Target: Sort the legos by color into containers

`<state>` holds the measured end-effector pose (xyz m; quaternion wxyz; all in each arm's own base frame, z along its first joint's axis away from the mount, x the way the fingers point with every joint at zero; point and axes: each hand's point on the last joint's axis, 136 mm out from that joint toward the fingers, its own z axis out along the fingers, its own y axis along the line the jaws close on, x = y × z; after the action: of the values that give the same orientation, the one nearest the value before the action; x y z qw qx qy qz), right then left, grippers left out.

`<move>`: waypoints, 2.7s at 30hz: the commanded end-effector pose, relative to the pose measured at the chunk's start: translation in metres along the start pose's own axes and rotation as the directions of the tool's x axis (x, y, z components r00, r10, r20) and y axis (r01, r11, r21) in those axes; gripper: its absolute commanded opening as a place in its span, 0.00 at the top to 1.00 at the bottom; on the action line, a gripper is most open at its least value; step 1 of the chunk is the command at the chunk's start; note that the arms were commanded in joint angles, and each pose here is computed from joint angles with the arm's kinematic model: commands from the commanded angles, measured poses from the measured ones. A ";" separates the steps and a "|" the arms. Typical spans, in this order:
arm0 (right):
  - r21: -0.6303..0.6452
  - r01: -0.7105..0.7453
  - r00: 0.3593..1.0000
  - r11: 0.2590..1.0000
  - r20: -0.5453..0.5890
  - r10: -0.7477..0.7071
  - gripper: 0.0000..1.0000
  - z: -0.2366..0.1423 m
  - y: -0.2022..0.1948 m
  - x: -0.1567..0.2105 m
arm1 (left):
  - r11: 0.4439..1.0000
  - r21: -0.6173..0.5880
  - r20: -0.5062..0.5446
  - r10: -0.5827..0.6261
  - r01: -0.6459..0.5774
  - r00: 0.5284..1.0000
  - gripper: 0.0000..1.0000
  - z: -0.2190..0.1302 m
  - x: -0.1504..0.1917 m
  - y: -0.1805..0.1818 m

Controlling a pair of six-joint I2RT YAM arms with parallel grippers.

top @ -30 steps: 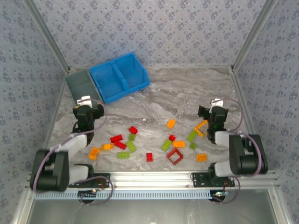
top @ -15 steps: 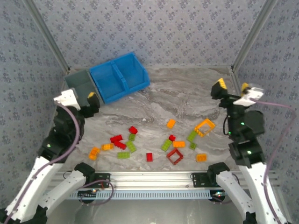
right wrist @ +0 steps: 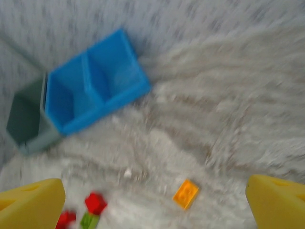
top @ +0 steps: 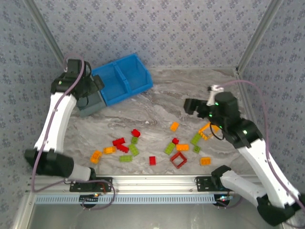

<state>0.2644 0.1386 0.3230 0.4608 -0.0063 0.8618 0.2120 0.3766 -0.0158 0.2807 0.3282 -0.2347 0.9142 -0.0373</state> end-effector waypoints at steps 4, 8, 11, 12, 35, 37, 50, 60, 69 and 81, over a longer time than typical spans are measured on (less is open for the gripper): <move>-0.115 0.119 0.983 0.986 -0.126 -0.133 0.00 0.037 0.058 0.017 | 0.999 0.038 -0.126 0.020 -0.015 0.992 0.01 0.065 -0.026 -0.018; -0.167 0.127 0.977 0.978 -0.147 -0.152 0.00 0.052 0.080 0.025 | 0.999 0.027 -0.173 0.028 -0.023 0.984 0.09 0.116 -0.039 -0.023; -0.185 0.125 0.974 0.975 -0.163 -0.156 0.00 0.056 0.087 0.029 | 1.000 0.004 -0.231 0.026 -0.026 0.973 0.20 0.151 -0.040 -0.023; -0.189 0.123 0.974 0.974 -0.167 -0.156 0.00 0.056 0.088 0.030 | 1.000 -0.002 -0.241 0.030 -0.031 0.970 0.21 0.160 -0.041 -0.023; -0.302 0.062 0.971 0.951 -0.200 -0.127 0.00 0.079 0.116 0.040 | 0.987 -0.055 -0.292 0.127 -0.149 0.948 0.65 0.228 -0.028 -0.024; -0.301 0.061 0.971 0.952 -0.202 -0.126 0.00 0.079 0.115 0.040 | 0.984 -0.050 -0.292 0.149 -0.171 0.945 0.68 0.229 -0.027 -0.026; -0.215 0.066 0.976 0.974 -0.190 -0.108 0.00 0.080 0.094 0.034 | 0.963 0.016 -0.318 0.260 -0.269 0.912 0.87 0.218 0.004 -0.069; -0.077 0.047 0.982 0.996 -0.179 -0.060 0.01 0.059 0.047 0.028 | 0.952 0.160 -0.291 0.297 -0.260 0.909 0.91 0.194 0.051 -0.163; 0.086 -0.026 0.986 0.996 -0.160 0.039 0.00 0.030 -0.007 0.029 | 0.933 0.266 -0.284 0.317 -0.244 0.905 0.93 0.175 0.092 -0.229; 0.171 -0.070 0.981 0.983 -0.167 0.099 0.00 0.021 -0.035 0.039 | 0.934 0.285 -0.289 0.296 -0.214 0.910 0.93 0.171 0.111 -0.250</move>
<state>0.2708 0.1341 0.2741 0.3780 0.0303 0.9088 0.1744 0.4992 -0.2577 0.1296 0.1856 -0.0483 0.9749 -0.1128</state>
